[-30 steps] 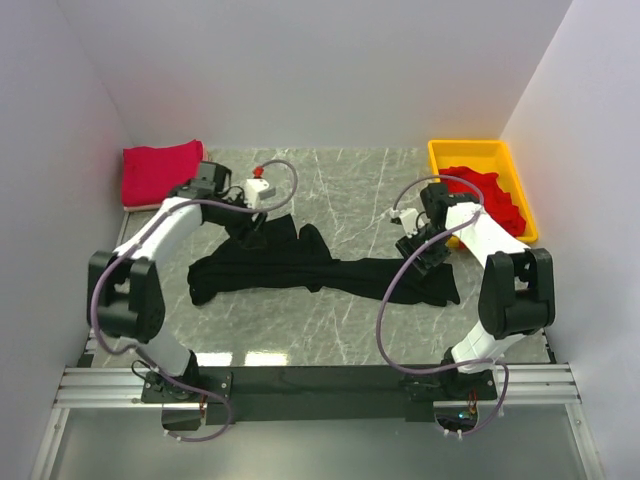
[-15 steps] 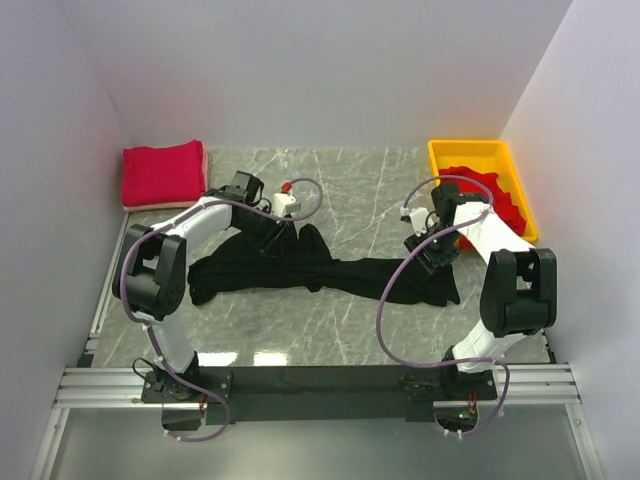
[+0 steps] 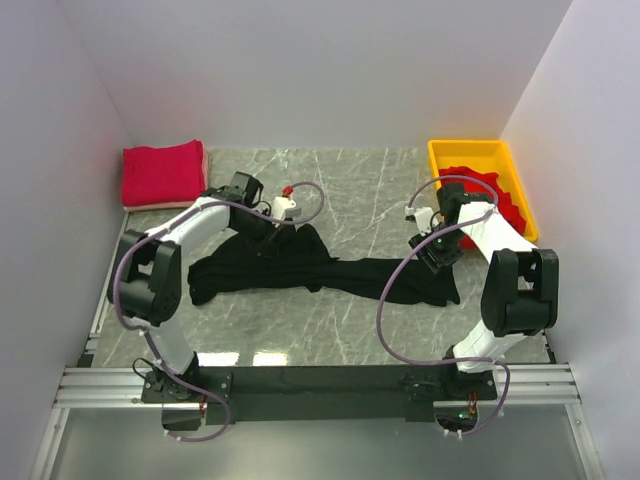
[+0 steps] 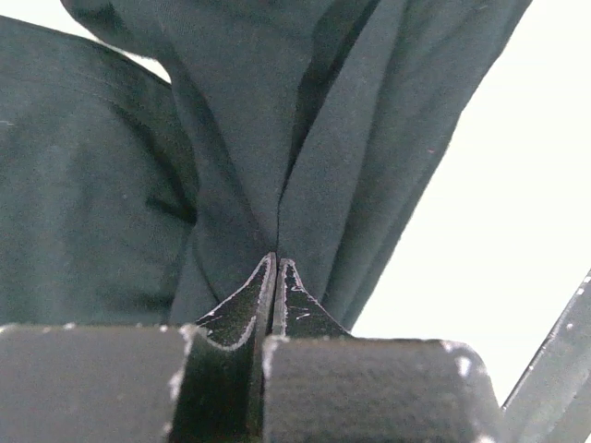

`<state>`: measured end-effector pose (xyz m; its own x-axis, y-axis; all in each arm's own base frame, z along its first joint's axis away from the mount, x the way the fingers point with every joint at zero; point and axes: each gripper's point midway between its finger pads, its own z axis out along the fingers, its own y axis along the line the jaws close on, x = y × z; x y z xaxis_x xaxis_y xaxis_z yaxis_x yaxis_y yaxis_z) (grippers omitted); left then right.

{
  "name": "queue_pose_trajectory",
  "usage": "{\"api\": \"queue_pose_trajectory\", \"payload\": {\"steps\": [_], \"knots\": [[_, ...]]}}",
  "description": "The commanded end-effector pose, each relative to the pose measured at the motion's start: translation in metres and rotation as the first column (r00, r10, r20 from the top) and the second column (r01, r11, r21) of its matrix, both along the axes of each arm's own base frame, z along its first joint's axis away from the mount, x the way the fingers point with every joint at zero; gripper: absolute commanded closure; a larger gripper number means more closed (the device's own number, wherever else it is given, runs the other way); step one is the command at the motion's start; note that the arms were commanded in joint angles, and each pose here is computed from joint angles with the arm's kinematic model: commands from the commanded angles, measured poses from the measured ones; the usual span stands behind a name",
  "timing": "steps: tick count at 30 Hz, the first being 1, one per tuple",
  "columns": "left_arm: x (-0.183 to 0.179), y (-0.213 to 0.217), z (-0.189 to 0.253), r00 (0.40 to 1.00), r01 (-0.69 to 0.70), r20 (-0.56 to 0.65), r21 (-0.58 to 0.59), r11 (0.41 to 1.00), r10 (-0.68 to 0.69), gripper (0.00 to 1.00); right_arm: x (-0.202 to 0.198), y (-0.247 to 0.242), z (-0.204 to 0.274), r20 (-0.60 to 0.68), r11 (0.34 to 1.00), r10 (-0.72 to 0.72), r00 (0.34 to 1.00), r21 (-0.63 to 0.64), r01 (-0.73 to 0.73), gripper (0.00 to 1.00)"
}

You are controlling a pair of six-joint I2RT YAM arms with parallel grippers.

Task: Fold and stack the t-shirts
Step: Flatten the tshirt out

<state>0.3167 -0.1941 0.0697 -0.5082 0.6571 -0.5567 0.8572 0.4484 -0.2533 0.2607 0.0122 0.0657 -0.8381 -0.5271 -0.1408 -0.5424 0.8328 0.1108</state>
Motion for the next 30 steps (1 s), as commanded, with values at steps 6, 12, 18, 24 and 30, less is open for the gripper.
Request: {"api": "queue_pose_trajectory", "payload": {"steps": [6,12,18,24,30], "knots": [[-0.002,0.006,0.064,0.992,-0.018,0.124,-0.049,0.999,0.024,0.99,0.003,-0.005,0.004,0.023,1.000,0.006,1.000,-0.012,-0.006,0.41],[0.002,0.022,0.036,0.993,-0.028,0.117,0.058,0.998,0.021,0.89,0.007,-0.003,0.006,0.015,1.000,0.004,1.000,-0.003,-0.004,0.41],[0.005,-0.001,0.068,0.985,0.059,0.166,-0.049,0.997,-0.050,0.55,0.004,-0.004,0.008,0.017,1.000,0.015,1.000,-0.004,-0.014,0.40],[0.003,-0.037,0.067,0.976,0.192,0.122,-0.081,0.978,-0.181,0.55,0.000,-0.005,0.006,0.009,1.000,0.031,0.999,-0.005,-0.031,0.41],[0.007,-0.052,0.035,0.962,0.258,0.091,-0.015,0.966,-0.256,0.57,-0.002,-0.005,0.005,0.008,1.000,0.028,1.000,-0.010,-0.028,0.41]]}}
